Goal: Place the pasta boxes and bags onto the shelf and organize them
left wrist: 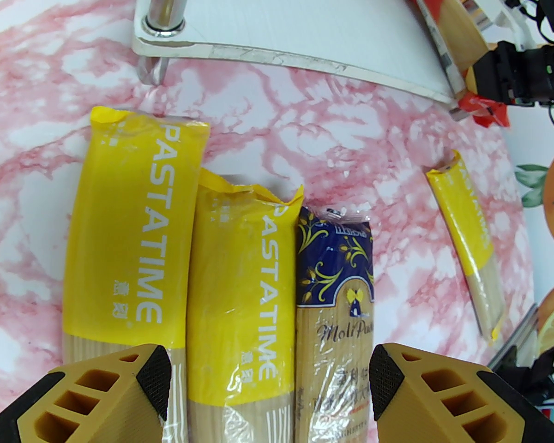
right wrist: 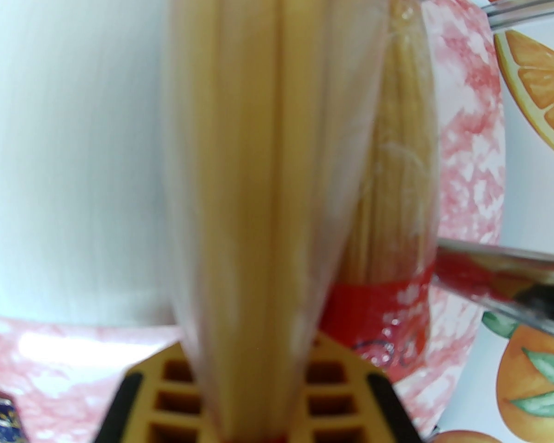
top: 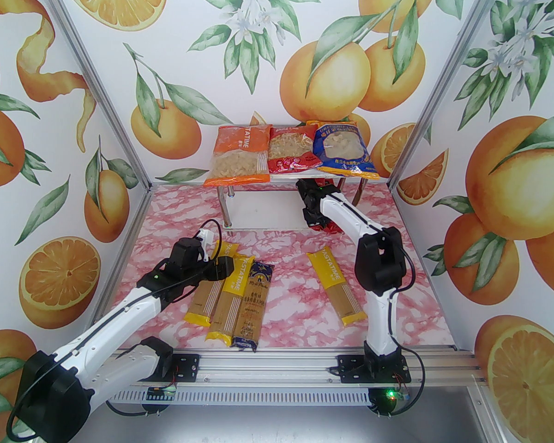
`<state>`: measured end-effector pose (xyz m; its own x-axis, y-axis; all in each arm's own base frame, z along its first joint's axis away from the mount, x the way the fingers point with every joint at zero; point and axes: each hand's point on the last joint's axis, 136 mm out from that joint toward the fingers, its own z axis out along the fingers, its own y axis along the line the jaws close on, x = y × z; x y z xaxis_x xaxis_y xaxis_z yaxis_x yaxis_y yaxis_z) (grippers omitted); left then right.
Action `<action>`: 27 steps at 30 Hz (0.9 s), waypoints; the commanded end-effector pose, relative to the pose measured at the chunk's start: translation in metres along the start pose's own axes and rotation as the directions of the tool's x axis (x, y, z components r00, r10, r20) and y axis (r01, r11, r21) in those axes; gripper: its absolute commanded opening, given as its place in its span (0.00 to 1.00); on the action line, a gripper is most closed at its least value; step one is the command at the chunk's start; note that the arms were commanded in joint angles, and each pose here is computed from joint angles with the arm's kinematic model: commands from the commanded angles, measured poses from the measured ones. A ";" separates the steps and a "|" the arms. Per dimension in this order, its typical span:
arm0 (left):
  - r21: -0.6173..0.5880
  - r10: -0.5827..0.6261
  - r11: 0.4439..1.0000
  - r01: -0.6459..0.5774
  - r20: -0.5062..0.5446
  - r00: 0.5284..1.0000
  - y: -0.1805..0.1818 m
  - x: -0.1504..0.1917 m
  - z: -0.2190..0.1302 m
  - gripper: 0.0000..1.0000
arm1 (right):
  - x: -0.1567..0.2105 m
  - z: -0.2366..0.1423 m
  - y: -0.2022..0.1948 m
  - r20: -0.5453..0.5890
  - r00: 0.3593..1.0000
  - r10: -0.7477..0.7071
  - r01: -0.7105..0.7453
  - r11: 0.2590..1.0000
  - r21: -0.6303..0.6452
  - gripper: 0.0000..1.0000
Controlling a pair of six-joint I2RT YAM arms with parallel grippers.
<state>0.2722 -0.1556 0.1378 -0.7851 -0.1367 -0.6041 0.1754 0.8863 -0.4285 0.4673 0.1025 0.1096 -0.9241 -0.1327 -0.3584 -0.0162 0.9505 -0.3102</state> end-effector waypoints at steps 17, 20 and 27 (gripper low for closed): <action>0.021 0.009 1.000 -0.009 0.018 1.000 -0.007 -0.011 -0.003 0.75 | 0.004 0.012 -0.010 -0.029 0.997 0.070 -0.072 0.995 -0.064 0.75; 0.022 0.008 1.000 -0.008 0.018 1.000 -0.007 -0.011 -0.003 0.75 | 0.005 0.005 -0.001 -0.028 0.996 0.088 -0.091 0.987 -0.130 0.75; 0.024 0.010 1.000 -0.010 0.017 1.000 -0.007 -0.011 -0.001 0.75 | 0.004 -0.014 0.009 -0.007 0.992 0.129 -0.127 0.963 -0.237 0.83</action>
<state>0.2717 -0.1567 0.1362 -0.7908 -0.1337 -0.5973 0.1767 0.8844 -0.4319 0.4620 0.1044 0.1003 -0.9321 -0.0417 -0.3599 0.0074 0.9910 -0.1340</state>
